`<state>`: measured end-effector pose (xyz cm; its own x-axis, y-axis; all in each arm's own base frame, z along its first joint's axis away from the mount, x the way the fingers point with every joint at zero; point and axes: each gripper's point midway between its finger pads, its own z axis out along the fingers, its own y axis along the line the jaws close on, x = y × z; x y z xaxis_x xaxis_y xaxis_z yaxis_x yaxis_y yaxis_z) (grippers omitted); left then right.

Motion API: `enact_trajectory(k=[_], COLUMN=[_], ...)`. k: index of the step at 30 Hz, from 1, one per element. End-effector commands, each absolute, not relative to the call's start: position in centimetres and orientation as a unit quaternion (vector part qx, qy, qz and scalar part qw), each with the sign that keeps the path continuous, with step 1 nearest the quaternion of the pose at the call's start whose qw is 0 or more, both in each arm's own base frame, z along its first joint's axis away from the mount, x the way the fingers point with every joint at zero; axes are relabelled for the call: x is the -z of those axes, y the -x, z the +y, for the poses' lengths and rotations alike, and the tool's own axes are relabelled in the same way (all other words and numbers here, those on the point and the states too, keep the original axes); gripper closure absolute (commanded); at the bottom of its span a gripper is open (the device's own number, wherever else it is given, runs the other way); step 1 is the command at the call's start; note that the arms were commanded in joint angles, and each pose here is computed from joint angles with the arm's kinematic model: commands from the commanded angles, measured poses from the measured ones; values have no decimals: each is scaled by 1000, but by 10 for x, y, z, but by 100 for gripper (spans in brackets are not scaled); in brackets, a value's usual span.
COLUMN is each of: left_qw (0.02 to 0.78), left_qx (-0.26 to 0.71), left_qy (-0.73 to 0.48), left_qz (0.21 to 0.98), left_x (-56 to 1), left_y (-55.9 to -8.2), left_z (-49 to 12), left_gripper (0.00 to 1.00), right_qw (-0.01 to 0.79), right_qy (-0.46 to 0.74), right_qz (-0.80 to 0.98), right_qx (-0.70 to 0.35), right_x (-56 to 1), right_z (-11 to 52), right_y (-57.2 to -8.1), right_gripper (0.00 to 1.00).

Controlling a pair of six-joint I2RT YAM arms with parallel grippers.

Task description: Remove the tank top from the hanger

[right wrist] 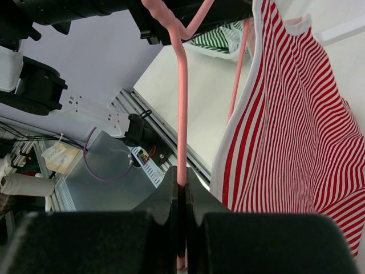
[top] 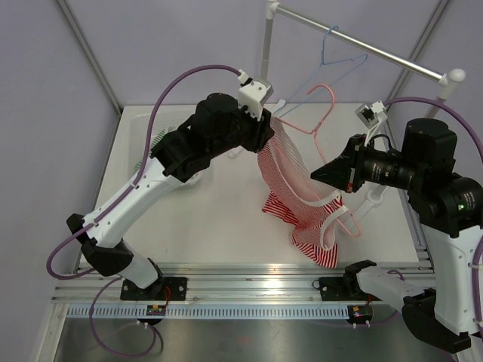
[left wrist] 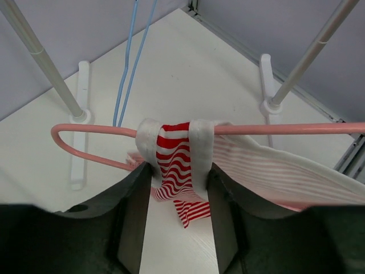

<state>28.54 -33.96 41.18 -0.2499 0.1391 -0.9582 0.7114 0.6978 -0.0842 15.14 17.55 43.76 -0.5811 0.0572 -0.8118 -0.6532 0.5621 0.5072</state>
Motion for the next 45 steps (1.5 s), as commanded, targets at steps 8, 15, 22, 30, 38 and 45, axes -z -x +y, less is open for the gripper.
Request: enact_trajectory(k=[8,15,22,30,38,45], left_qw=[583,600,559,529,464,345], left_qx=[187,120,116,218,485,511], left_qy=[-229,-121,-19,-66,-306,-412], left_qz=[757,782,821,817,675,671], left_x=[-416,-421,-403,-414,-436,-384], left_y=[-314,-339,-363,-353,-247,-192], left_z=[-316,-262,-204,-221,-301,-334], left_gripper=[96,100,100,100,100,100], right_qw=[439,425,481,542,731,787], right_qy=[209,220,270,249,116,35], right_qz=[768,784,730,700,499,446], right_qx=[-416,-396,-404,-392,-451,-425], right_x=[-436,-407,-423,-436,-541,-586], right_z=[175,171,169,166,156,132], right_y=[-160,-159,-136,-148,-194,-222], right_gripper=[100,100,100,100,100,100])
